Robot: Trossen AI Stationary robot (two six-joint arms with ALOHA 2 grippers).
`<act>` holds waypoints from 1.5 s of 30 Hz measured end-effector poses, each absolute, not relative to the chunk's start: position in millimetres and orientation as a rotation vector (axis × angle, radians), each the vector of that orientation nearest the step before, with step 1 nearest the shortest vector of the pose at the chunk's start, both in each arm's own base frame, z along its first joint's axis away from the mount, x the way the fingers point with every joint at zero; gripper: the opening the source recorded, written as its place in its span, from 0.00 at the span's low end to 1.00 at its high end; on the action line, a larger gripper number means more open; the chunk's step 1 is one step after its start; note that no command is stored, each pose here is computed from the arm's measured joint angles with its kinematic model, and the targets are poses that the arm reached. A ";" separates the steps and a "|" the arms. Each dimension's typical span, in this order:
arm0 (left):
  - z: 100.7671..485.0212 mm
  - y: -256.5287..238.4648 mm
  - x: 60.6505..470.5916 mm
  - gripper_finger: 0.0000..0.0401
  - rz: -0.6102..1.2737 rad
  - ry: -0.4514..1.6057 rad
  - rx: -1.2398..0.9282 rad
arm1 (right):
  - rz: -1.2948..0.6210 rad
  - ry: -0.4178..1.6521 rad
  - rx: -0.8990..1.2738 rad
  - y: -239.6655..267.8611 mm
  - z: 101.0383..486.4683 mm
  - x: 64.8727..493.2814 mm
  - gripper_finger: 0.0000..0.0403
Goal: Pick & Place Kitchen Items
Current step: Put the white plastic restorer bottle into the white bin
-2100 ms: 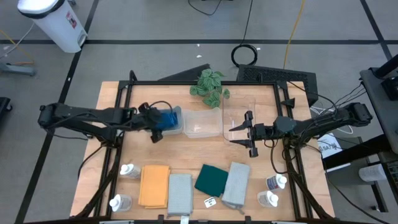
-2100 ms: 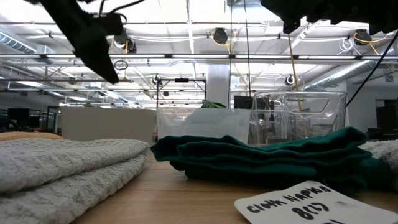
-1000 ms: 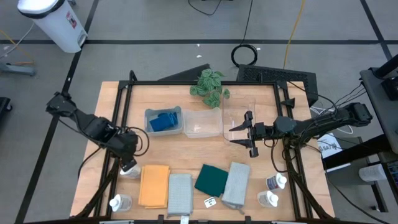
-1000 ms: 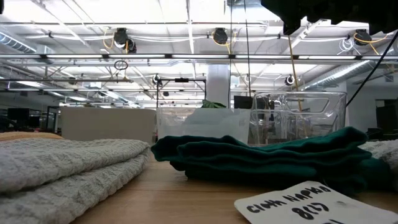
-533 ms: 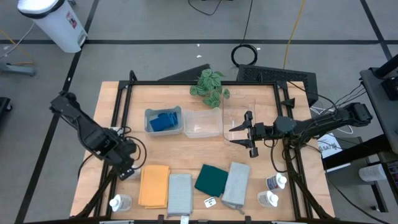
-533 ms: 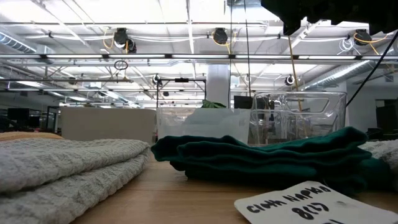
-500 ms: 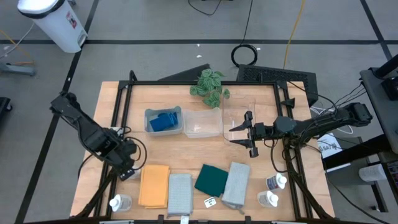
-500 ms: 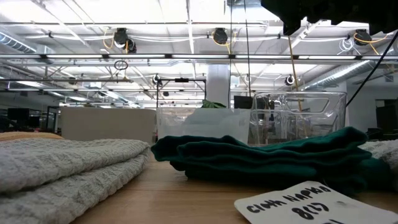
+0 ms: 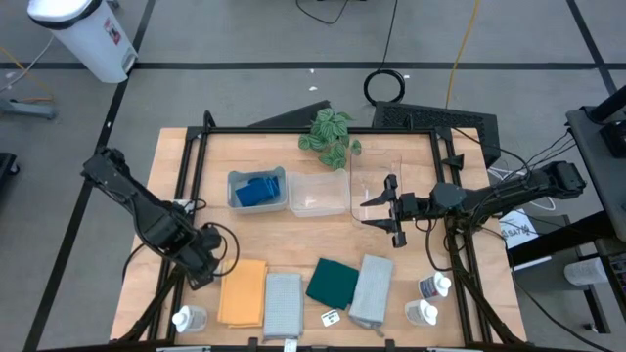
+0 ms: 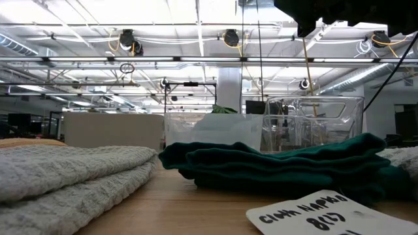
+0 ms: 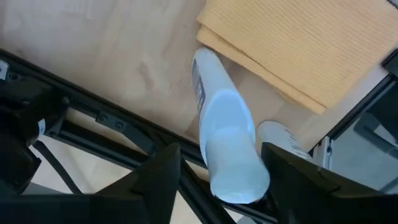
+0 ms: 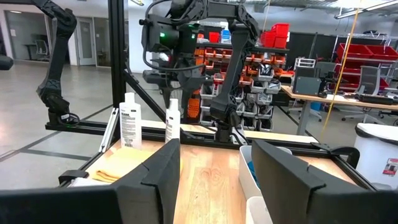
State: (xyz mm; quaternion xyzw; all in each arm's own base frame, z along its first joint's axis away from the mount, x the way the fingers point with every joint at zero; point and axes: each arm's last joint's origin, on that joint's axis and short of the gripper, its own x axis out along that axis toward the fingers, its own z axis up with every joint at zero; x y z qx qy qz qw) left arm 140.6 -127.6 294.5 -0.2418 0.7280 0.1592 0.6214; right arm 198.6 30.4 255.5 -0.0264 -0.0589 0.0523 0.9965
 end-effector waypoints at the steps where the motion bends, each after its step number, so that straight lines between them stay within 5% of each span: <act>1: 294.4 -127.7 140.6 0.51 0.362 1.675 -0.552 | 0.105 -0.118 -0.053 30.4 255.5 198.6 0.42; 6: 294.5 -127.2 139.9 0.29 0.333 1.684 -0.520 | 0.104 -0.118 -0.054 30.3 255.5 198.6 0.42; 32: 296.5 -58.4 176.4 0.29 0.555 1.505 -0.636 | 0.104 -0.126 -0.060 30.3 256.2 198.5 0.42; 45: 297.6 -30.9 198.6 0.29 0.674 1.258 -0.723 | 0.104 -0.127 -0.060 30.3 256.3 198.5 0.42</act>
